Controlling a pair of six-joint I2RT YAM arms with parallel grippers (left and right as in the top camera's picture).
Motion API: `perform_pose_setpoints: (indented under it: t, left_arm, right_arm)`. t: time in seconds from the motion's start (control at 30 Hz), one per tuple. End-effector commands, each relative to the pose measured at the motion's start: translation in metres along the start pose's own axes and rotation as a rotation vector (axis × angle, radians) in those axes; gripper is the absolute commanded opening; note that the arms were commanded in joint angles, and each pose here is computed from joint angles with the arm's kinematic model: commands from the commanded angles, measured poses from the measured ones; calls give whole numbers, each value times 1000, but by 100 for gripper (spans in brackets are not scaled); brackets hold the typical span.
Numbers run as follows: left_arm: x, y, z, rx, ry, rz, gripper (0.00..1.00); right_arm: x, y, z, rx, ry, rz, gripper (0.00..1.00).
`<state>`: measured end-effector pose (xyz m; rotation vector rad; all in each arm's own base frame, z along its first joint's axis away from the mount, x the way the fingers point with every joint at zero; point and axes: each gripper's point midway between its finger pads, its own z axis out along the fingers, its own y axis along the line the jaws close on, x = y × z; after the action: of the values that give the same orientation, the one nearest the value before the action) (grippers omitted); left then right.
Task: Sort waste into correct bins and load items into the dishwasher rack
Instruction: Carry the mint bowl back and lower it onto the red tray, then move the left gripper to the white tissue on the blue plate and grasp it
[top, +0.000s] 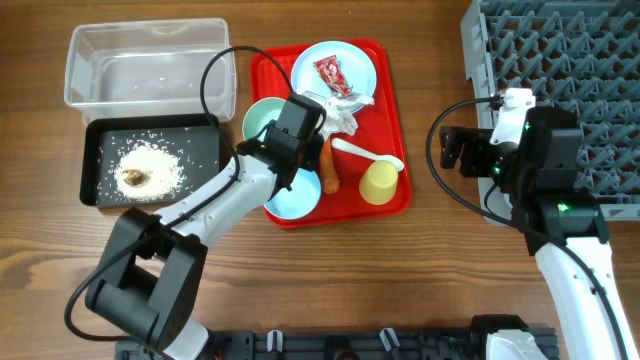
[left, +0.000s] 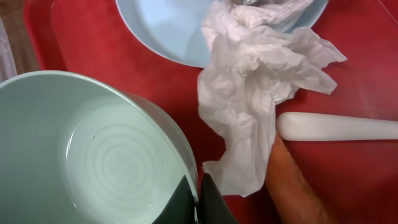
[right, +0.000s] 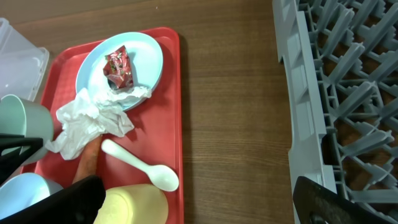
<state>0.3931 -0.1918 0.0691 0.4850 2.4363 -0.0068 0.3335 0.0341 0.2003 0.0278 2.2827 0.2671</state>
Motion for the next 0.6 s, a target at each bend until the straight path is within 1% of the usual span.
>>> perform_pose_setpoints:
  t: [0.0, 0.03, 0.07, 0.1, 0.13, 0.17, 0.27, 0.33, 0.43, 0.5, 0.57]
  left_arm:
    - [-1, 1, 0, -14, -1, 2, 4]
    - [-1, 1, 0, -14, -1, 2, 7]
    - [0, 1, 0, -15, 4, 2, 14]
    - [1, 1, 0, -15, 8, 3, 24]
    - [3, 1, 0, -15, 15, 5, 36]
    - [4, 1, 0, -15, 18, 6, 44]
    - [6, 1, 0, -16, 24, 7, 59]
    - [6, 1, 0, -16, 24, 7, 67]
    - [3, 1, -2, -15, 16, -5, 75]
    - [-4, 2, -7, -14, 7, -29, 80]
    - [-19, 1, -20, 2, -7, -31, 83]
  right_arm:
    - [-10, 1, -2, 11, -18, -18, 100]
    - [-9, 1, -2, 11, -17, -17, 100]
    - [-9, 1, -2, 12, -16, -17, 100]
    - [-9, 1, -2, 12, -15, -17, 100]
    - [-9, 1, -2, 12, -15, -17, 100]
    - [-9, 1, -2, 12, -15, -17, 100]
    - [-9, 1, -2, 12, -15, -17, 100]
    - [-9, 1, -2, 12, -16, -18, 100]
    - [-10, 1, -2, 10, -21, -18, 100]
    - [-12, 2, -3, 6, -29, -21, 100]
    - [-14, 8, -3, -30, -37, -46, 100]
